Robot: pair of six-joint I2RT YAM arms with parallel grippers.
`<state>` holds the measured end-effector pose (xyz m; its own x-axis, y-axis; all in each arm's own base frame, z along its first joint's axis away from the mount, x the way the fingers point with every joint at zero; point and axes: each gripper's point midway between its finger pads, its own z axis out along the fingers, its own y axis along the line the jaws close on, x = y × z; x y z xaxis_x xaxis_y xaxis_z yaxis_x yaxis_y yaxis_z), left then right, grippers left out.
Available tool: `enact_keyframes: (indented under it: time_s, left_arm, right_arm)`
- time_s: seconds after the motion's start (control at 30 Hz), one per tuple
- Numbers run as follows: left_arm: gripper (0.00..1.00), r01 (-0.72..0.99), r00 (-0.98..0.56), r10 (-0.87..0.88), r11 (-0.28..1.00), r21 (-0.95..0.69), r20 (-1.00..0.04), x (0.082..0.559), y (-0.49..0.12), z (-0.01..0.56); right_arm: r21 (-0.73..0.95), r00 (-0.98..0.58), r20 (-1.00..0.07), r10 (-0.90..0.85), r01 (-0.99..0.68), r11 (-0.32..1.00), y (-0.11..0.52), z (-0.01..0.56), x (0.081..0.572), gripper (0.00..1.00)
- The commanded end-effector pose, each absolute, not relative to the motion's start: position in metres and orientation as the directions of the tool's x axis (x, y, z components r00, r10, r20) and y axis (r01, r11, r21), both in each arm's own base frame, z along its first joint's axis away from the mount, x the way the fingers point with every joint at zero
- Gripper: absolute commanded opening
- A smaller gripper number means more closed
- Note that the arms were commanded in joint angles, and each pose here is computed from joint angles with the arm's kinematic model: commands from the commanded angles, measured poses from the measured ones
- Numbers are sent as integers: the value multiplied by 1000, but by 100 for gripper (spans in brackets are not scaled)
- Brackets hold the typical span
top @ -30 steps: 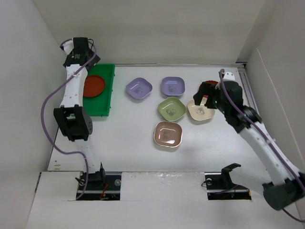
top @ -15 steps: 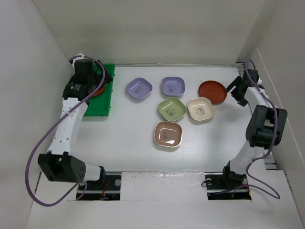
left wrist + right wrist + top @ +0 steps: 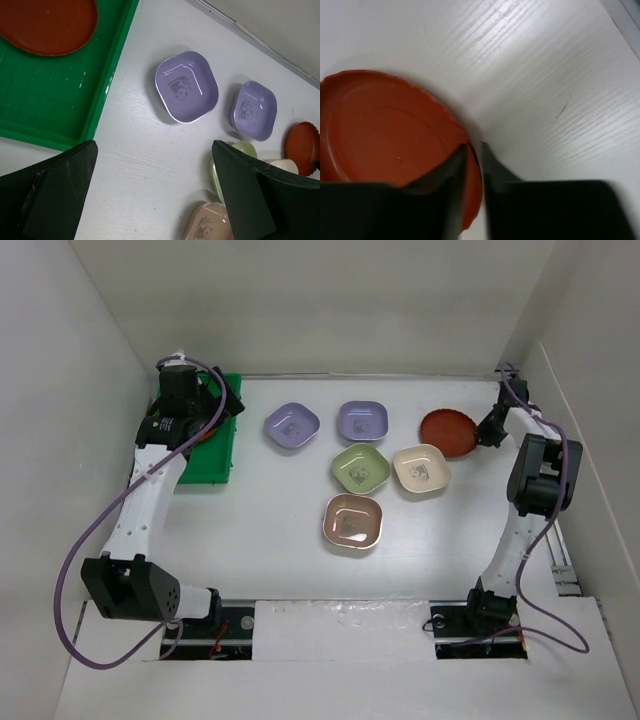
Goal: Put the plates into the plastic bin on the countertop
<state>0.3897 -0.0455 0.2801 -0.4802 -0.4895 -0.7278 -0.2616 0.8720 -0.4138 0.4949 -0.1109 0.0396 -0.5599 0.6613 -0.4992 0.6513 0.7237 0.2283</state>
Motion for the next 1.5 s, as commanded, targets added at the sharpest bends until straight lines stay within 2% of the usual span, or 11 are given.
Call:
enact_keyframes:
  time_s: [0.0, 0.1, 0.37, 0.6, 0.73, 0.87, 1.07, 1.23, 1.4, 1.43, 1.47]
  left_arm:
    - [100, -206, -458, -479, 876, -435, -749, 387, -50, 293]
    - [100, -180, -504, -468, 879, -442, -726, 390, -59, 282]
    - [100, -101, -574, -449, 869, -485, -685, 396, -80, 268]
    - [100, 36, -640, -303, 906, -421, -706, 409, -168, 278]
    - [100, 144, -606, -231, 909, -390, -761, 420, -220, 313]
    - [100, 204, -620, -157, 914, -351, -769, 430, -276, 311]
    - [100, 187, -634, -161, 917, -352, -756, 447, -291, 305]
    - [100, 170, -628, -188, 914, -369, -755, 452, -293, 299]
    - [80, 115, -649, -182, 936, -332, -738, 452, -284, 277]
    - [74, 103, -654, -178, 942, -319, -735, 452, -282, 271]
    - [57, 103, -654, -178, 942, -319, -735, 452, -282, 271]
  right_arm:
    - [203, -587, -494, 641, 639, 742, -111, 44, 502, 12]
    - [219, -579, -505, 640, 631, 744, -111, 55, 512, 0]
    - [300, -536, -569, 624, 572, 764, -104, 110, 536, 0]
    - [433, -455, -683, 572, 380, 818, -51, 213, 551, 0]
    - [434, -435, -729, 529, 304, 848, -17, 247, 540, 0]
    - [422, -473, -751, 461, 194, 886, 36, 265, 524, 0]
    - [458, -455, -800, 391, -42, 888, 127, 303, 486, 0]
    - [471, -453, -810, 372, -125, 873, 160, 321, 461, 0]
    - [479, -419, -823, 383, -148, 865, 169, 341, 452, 0]
    - [476, -421, -824, 379, -151, 866, 173, 344, 450, 0]
    - [468, -420, -828, 371, -155, 870, 173, 344, 450, 0]
